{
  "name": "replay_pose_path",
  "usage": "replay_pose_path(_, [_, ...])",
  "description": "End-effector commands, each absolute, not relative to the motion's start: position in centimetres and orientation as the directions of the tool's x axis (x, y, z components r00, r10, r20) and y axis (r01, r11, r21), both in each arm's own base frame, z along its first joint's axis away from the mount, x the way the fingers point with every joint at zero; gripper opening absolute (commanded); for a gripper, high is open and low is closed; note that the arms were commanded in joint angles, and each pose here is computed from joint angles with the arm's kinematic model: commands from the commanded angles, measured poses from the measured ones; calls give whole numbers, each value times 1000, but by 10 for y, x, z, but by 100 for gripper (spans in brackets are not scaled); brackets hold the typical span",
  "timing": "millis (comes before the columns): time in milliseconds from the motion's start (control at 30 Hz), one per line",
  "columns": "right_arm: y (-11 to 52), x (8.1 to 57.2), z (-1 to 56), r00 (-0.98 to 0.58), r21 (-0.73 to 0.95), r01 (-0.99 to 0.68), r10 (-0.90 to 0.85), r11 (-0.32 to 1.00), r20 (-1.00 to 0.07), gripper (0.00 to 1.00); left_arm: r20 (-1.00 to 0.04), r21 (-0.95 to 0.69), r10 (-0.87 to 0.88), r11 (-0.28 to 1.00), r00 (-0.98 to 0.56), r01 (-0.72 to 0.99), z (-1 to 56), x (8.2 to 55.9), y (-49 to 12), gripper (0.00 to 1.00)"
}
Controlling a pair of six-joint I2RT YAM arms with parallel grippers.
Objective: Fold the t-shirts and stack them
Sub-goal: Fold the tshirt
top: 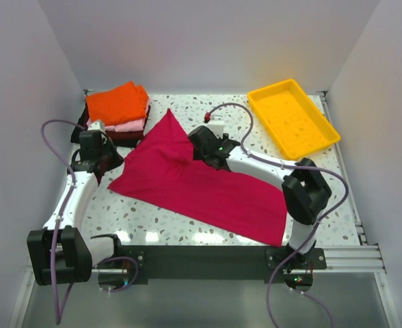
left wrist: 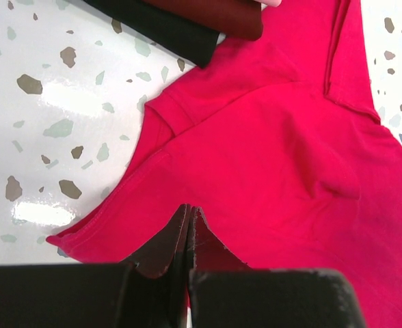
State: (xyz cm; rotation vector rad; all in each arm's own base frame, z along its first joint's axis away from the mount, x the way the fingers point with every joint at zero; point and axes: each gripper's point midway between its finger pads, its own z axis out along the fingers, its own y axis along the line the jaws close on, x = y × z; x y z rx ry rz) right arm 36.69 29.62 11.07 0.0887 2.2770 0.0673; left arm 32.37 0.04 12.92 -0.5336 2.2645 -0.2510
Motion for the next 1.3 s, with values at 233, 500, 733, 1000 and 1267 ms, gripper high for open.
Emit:
replay_pose_path(233, [207, 313, 113, -682, 15, 93, 75, 996, -727, 78, -723, -269, -343, 939, -599, -213, 148, 323, -46, 0])
replay_pose_path(500, [163, 281, 81, -744, 127, 141, 190, 982, -641, 87, -697, -296, -327, 942, -639, -158, 126, 339, -105, 0])
replay_pose_path(733, [127, 253, 43, -794, 171, 250, 303, 953, -527, 92, -662, -277, -284, 953, -694, -126, 74, 356, -134, 0])
replay_pose_path(1000, [106, 237, 10, -818, 187, 324, 374, 927, -436, 94, -607, -245, -260, 960, -751, -134, 24, 330, -134, 0])
replay_pose_path(1267, [93, 235, -12, -816, 206, 388, 439, 898, -377, 94, -557, -221, -245, 965, -793, -143, -8, 288, -131, 0])
